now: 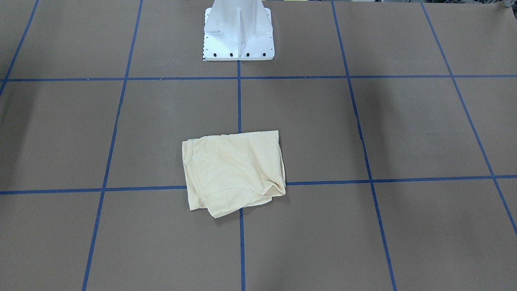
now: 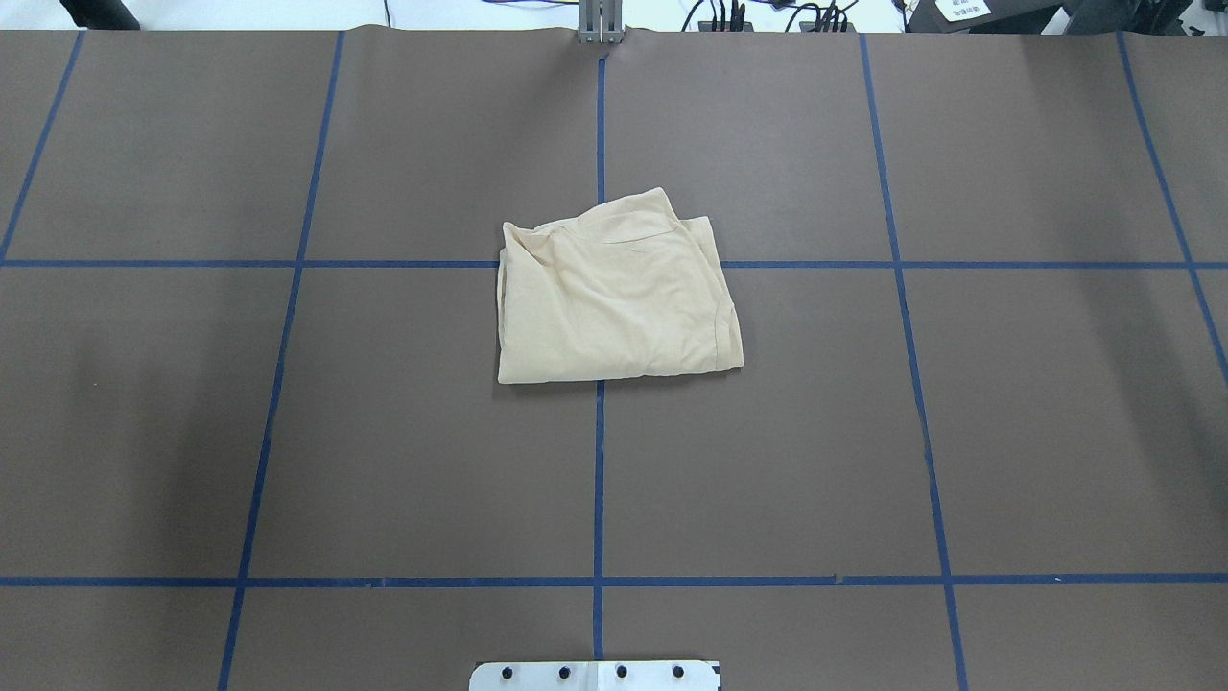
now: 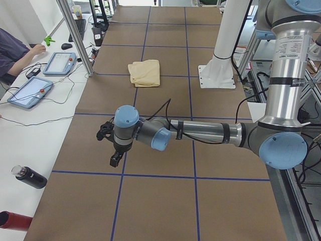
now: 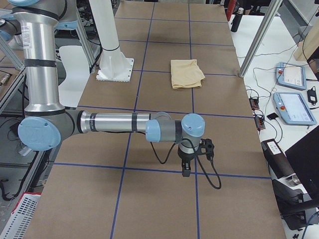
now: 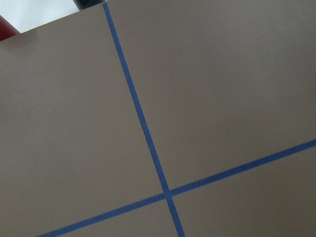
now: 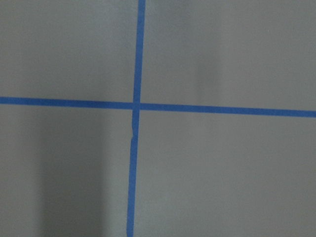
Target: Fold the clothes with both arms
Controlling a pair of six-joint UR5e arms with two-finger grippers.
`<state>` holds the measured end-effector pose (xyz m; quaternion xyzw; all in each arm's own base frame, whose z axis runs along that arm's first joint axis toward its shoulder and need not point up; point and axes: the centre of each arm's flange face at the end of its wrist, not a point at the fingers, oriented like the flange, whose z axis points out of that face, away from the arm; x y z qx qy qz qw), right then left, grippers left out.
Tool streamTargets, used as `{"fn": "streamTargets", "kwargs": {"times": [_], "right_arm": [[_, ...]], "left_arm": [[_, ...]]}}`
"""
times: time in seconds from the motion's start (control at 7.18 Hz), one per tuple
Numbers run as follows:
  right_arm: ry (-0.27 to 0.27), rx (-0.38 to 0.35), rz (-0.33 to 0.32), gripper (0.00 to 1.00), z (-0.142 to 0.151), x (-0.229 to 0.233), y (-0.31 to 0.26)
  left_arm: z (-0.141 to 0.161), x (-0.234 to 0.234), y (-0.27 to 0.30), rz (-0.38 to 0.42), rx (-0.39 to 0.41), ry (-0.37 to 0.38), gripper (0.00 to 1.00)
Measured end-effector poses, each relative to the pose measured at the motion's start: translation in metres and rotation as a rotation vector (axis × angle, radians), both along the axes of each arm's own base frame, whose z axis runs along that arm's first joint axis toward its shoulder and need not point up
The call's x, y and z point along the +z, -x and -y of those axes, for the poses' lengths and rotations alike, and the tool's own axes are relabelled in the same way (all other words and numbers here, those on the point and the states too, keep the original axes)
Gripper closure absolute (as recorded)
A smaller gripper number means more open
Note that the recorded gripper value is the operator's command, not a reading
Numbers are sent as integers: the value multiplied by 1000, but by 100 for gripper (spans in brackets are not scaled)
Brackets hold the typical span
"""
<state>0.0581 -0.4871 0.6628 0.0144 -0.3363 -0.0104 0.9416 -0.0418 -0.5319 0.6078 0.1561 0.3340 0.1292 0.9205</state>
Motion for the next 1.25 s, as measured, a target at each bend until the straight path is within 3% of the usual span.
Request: {"fn": "streamTargets", "kwargs": {"times": [0.28, 0.56, 1.11, 1.25], "right_arm": [[23, 17, 50, 0, -27, 20, -4], [47, 29, 102, 0, -35, 25, -6], [118, 111, 147, 0, -36, 13, -4], [110, 130, 146, 0, -34, -3, -4]], "left_arm": [[-8, 20, 10, 46, 38, 97, 1], [-15, 40, 11, 48, 49, 188, 1], [-32, 57, 11, 30, 46, 260, 1], [-36, 58, 11, 19, 45, 264, 1]]}}
